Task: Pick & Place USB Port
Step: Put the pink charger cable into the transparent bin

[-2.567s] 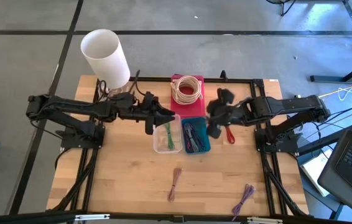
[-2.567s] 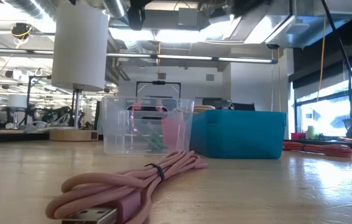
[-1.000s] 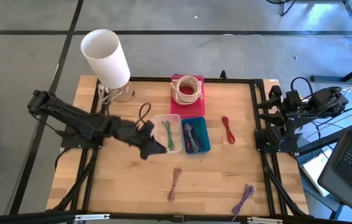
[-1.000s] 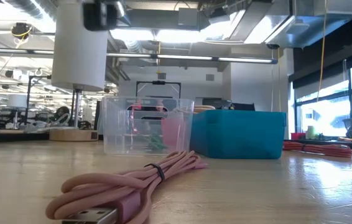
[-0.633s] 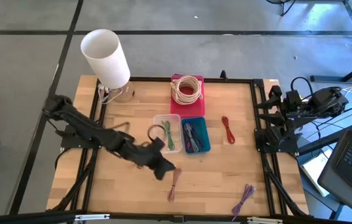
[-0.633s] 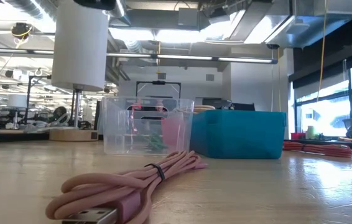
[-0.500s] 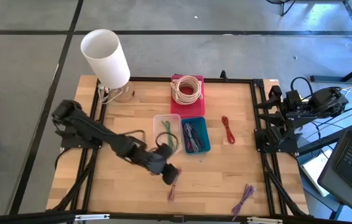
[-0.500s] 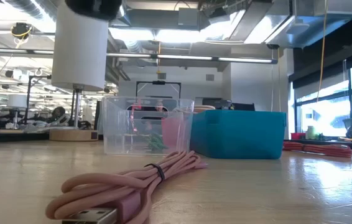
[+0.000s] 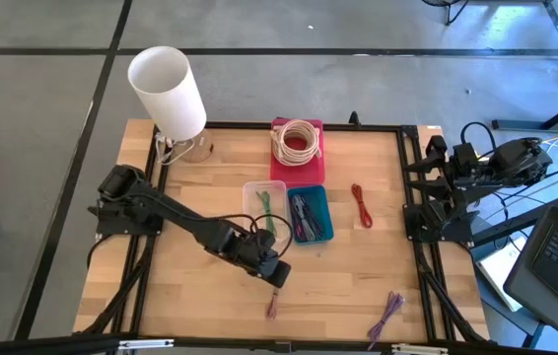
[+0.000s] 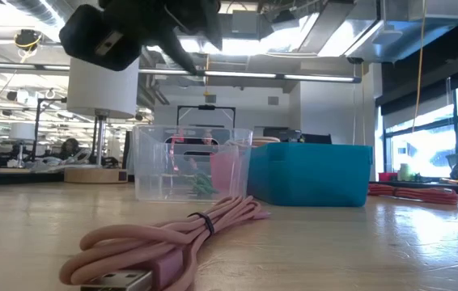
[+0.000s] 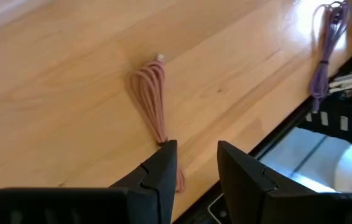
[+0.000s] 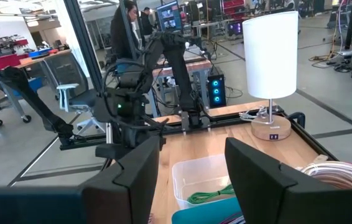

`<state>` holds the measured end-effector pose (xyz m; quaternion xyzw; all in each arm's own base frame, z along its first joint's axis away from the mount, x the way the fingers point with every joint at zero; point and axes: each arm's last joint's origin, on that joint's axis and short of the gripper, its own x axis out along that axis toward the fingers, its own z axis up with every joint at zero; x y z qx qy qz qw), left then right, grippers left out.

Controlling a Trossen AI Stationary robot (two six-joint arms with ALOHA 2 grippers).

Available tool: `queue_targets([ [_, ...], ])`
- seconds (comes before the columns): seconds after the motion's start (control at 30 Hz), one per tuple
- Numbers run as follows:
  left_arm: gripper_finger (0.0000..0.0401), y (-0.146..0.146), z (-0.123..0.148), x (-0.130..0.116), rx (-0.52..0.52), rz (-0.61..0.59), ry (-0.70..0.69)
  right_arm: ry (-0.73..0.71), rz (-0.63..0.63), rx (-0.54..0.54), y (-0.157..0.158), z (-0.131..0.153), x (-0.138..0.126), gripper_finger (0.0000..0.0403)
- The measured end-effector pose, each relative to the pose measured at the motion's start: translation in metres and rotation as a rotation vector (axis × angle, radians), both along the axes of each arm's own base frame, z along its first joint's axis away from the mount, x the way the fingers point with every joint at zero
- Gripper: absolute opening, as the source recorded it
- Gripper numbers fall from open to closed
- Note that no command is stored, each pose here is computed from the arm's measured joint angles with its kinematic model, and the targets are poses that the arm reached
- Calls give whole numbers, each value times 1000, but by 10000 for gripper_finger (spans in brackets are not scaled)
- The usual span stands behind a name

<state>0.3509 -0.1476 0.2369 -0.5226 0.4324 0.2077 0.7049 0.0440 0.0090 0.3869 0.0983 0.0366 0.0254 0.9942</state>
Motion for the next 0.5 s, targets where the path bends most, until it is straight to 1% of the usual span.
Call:
queue_targets([
  [0.27, 106, 2, -4, -6, 21, -24, 71, 0, 0, 0, 0, 0, 0, 188],
  [0.33, 106, 2, -4, -6, 26, -22, 71, 0, 0, 0, 0, 0, 0, 188],
  [0.4, 106, 1, -6, -4, 19, -25, 70, 0, 0, 0, 0, 0, 0, 188],
  [0.5, 106, -3, -16, 2, -12, -39, 80, 0, 0, 0, 0, 0, 0, 188],
])
